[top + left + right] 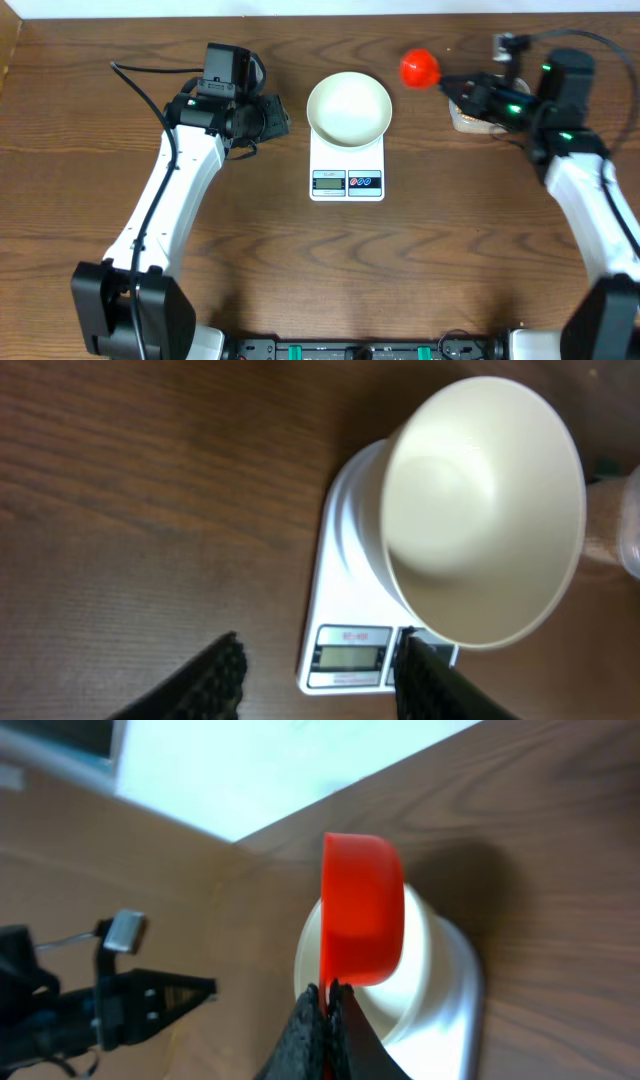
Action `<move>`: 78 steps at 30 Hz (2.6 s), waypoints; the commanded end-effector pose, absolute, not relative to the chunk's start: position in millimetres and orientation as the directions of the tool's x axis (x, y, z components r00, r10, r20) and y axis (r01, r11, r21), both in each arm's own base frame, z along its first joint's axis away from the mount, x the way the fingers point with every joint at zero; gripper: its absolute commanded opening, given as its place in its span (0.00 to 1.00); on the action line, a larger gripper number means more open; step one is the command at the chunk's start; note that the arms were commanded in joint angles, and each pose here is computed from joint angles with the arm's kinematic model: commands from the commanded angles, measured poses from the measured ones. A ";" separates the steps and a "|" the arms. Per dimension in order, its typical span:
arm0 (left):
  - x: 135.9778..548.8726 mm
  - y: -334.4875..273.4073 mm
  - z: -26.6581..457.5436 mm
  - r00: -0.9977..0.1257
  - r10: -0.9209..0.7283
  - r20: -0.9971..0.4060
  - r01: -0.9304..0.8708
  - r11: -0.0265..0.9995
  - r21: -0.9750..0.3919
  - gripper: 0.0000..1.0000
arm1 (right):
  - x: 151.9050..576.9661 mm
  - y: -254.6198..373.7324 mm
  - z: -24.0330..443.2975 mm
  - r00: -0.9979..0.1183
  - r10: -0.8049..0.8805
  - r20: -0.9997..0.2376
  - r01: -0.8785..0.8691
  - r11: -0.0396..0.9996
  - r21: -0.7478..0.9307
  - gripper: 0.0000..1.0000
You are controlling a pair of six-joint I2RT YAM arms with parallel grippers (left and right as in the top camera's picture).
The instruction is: Scoop item into bowl and weigh 50g on scale
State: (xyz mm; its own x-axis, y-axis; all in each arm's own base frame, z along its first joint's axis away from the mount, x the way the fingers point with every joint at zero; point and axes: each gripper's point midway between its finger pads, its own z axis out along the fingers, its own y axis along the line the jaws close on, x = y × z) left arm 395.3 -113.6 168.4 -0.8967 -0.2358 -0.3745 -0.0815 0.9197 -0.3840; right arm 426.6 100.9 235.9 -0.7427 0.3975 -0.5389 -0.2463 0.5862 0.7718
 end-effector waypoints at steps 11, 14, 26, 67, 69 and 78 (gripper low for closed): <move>330.2 -197.1 160.8 -0.898 0.182 -0.401 0.317 0.899 -0.301 0.09 | 377.4 -3.7 227.5 -0.683 0.393 -0.616 0.001 0.844 0.537 0.01; 314.7 -205.3 142.7 -0.894 0.240 -0.378 0.347 0.905 -0.247 0.08 | 376.6 -7.0 224.5 -0.685 0.389 -0.617 0.017 0.854 0.520 0.01; 296.1 -243.5 82.8 -0.832 0.307 -0.462 0.434 0.879 -0.198 0.07 | 376.2 -10.2 222.0 -0.686 0.376 -0.623 0.023 0.867 0.498 0.01; 337.5 -248.5 2.3 -0.682 0.527 -0.507 0.599 0.800 0.026 0.07 | 373.0 -10.0 218.3 -0.699 0.346 -0.626 0.010 0.879 0.476 0.01; 338.8 -245.4 -0.7 -0.689 0.523 -0.501 0.593 0.805 0.025 0.07 | 372.5 -9.9 217.8 -0.701 0.347 -0.624 0.011 0.879 0.476 0.01; 334.3 -239.8 -17.3 -0.711 0.533 -0.459 0.590 0.807 0.024 0.07 | 371.4 -9.6 216.6 -0.705 0.344 -0.620 0.012 0.880 0.475 0.01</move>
State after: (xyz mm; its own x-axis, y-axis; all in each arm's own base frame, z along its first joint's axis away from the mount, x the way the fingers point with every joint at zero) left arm 342.7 -258.4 17.0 -0.6710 0.4974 -0.5499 0.5982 0.8013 -0.0051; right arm 371.2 -7.1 213.6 -0.7118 0.3581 -0.6042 0.0232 0.8718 0.4893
